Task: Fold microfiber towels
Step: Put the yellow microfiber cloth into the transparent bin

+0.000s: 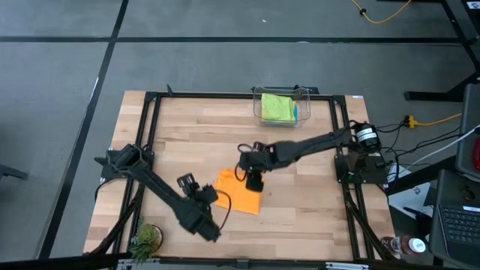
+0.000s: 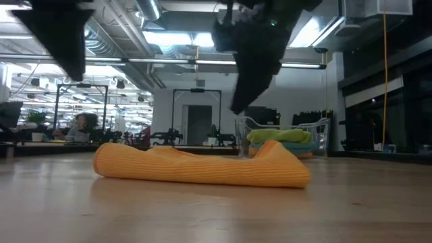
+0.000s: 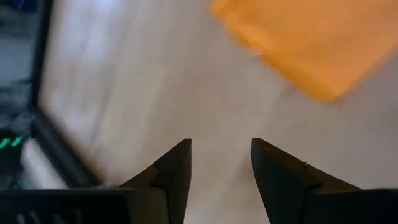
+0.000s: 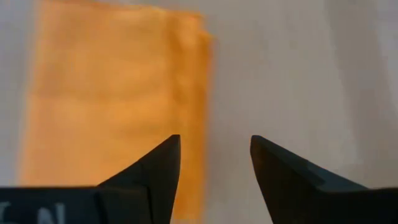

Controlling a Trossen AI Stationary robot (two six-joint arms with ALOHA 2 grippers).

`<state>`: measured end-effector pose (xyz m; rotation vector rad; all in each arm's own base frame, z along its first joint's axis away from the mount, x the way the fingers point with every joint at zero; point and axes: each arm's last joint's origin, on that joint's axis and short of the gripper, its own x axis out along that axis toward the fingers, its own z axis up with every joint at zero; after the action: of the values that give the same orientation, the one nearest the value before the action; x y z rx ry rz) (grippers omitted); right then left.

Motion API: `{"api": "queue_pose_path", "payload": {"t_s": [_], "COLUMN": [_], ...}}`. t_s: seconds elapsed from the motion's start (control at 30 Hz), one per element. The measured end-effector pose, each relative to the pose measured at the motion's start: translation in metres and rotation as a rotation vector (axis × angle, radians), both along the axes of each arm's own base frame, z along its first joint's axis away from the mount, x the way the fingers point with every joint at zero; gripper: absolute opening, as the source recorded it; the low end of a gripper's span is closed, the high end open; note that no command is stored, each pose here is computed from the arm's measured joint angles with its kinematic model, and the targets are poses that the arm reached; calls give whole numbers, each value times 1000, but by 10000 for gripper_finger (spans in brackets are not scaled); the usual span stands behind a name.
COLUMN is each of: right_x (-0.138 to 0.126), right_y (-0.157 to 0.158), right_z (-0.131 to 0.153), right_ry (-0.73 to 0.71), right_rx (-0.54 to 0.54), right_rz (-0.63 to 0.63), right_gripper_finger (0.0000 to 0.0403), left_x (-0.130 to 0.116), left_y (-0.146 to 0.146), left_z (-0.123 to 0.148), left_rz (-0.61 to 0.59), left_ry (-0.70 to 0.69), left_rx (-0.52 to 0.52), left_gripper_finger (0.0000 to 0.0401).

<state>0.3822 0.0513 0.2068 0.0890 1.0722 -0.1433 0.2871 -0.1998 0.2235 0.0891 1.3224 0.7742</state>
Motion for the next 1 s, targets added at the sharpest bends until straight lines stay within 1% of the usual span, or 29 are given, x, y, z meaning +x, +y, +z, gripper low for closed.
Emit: {"api": "queue_pose_path", "payload": {"t_s": [0.07, 0.2, 0.3, 0.37, 0.43, 0.5, 0.57, 0.67, 0.73, 0.8, 0.9, 1.0], "right_x": [-5, -13, -20, -26, -34, -41, -43, -38, -31, -24, -14, -3], "right_y": [-13, -39, -56, -65, -70, -73, -74, -74, -74, -75, -74, -73], "right_z": [4, 5, 3, 1, -1, -1, -1, -1, 0, 1, 3, 3], "right_ry": [72, 189, 275, 330, 409, 476, 496, 445, 373, 295, 189, 61], "right_rx": [-25, -29, 32, 94, 158, 215, 220, 198, 182, 170, 216, 224], "right_rz": [-17, -80, -117, -115, -83, -57, -19, 56, 96, 111, 143, 194], "right_gripper_finger": [197, 197, 197, 197, 197, 197, 197, 197, 197, 197, 197, 197], "left_x": [2, 6, 0, -9, -23, -37, -48, -50, -45, -41, -37, -36], "left_y": [14, 41, 64, 78, 91, 102, 107, 106, 99, 92, 85, 83], "left_z": [8, 30, 41, 44, 38, 24, 8, -10, -16, -22, -33, -48], "left_rz": [36, 1, 20, 32, 35, 17, -4, -58, -142, -231, -328, -348], "left_ry": [8, 10, -2, -21, -42, -82, -179, -390, -529, -622, -673, -653], "left_rx": [-7, -38, -48, -89, -121, -156, -239, -351, -410, -438, -434, -393], "left_gripper_finger": [157, 157, 157, 157, 157, 157, 157, 157, 157, 157, 157, 157]}}
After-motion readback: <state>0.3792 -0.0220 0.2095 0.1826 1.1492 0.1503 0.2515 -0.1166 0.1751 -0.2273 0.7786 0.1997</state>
